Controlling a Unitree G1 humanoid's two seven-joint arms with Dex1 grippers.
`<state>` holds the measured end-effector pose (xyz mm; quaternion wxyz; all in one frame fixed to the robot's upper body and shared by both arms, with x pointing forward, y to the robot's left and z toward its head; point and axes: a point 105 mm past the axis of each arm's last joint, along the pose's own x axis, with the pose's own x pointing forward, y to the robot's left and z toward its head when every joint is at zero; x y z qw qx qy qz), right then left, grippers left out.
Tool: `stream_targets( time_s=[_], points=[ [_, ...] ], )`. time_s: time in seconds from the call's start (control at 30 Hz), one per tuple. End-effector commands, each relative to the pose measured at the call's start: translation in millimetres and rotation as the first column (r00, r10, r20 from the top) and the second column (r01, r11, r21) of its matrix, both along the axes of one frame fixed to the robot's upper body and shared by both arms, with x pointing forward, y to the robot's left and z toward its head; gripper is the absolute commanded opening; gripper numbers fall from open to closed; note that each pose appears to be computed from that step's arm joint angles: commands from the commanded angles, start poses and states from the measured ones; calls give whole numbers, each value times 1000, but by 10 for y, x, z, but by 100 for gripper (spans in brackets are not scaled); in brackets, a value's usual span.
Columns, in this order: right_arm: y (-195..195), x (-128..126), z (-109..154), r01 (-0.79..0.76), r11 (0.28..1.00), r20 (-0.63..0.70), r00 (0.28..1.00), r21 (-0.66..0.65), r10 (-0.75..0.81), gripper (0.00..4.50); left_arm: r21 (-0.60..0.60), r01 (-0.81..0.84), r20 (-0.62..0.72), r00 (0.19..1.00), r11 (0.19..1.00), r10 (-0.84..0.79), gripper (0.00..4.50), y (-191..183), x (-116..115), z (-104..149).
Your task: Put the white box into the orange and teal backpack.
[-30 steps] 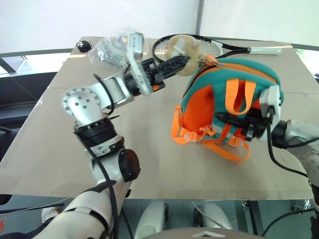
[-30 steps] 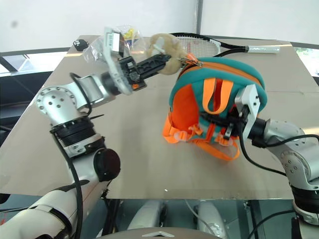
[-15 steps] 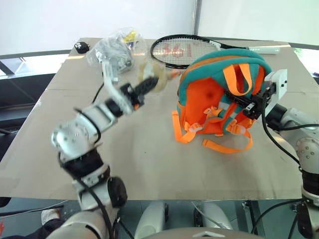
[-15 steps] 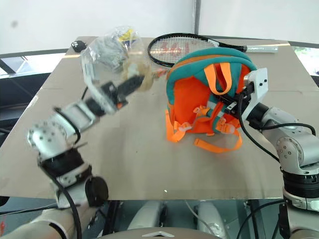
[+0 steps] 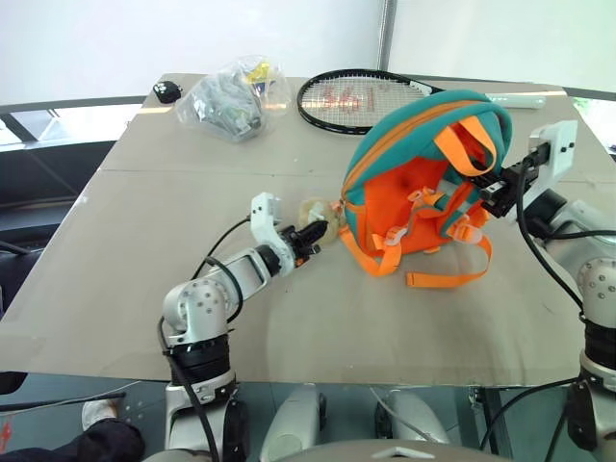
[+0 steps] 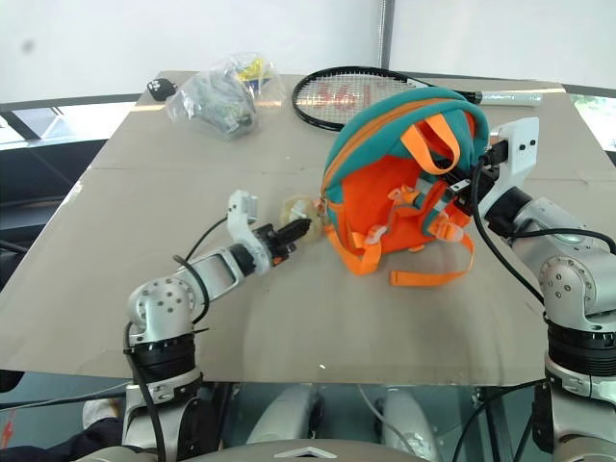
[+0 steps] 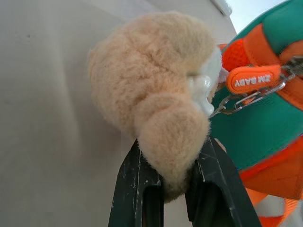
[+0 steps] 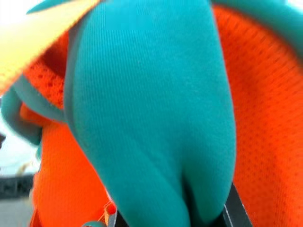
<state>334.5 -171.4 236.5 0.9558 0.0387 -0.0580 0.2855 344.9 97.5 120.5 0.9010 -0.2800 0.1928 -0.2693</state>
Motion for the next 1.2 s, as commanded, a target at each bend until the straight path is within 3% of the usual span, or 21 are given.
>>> stream_targets(
  time_s=[0.03,0.17,0.27,0.37,0.47,0.5,0.63,0.77,0.8,0.87,1.2],
  points=[
    [-262,-17,281,130,991,120,984,15,-130,0,1,-34,95,995,999,34,0,-36,193,207],
    [-451,61,382,257,966,198,946,16,-256,0,15,-26,261,965,1000,21,0,-93,435,557],
    [-361,41,370,244,967,265,939,-69,-218,0,52,-13,353,936,999,-6,0,-156,604,758],
    [-216,-16,312,177,978,272,952,-109,-141,0,99,16,391,919,995,-54,0,-214,655,791],
    [9,-151,-17,0,976,146,989,-219,32,0,162,99,385,910,982,-155,0,-247,570,675],
    [11,-168,-65,-13,976,121,992,-219,41,0,173,140,375,906,975,-196,49,-252,515,625],
    [-93,-181,-139,23,957,96,995,-289,5,150,309,213,384,864,927,-327,235,-130,334,455],
    [-177,-306,-147,-49,944,30,998,-327,62,329,364,270,373,835,891,-406,416,88,135,373],
    [-203,-351,-141,-72,941,11,997,-331,80,368,378,282,371,826,882,-423,444,145,75,368],
    [-246,-492,-163,-148,930,-56,989,-337,137,445,446,279,374,805,850,-461,450,280,-36,330],
    [-643,-885,-416,-186,905,-176,976,-382,126,445,527,211,439,762,823,-477,450,666,-507,407]
  ],
)
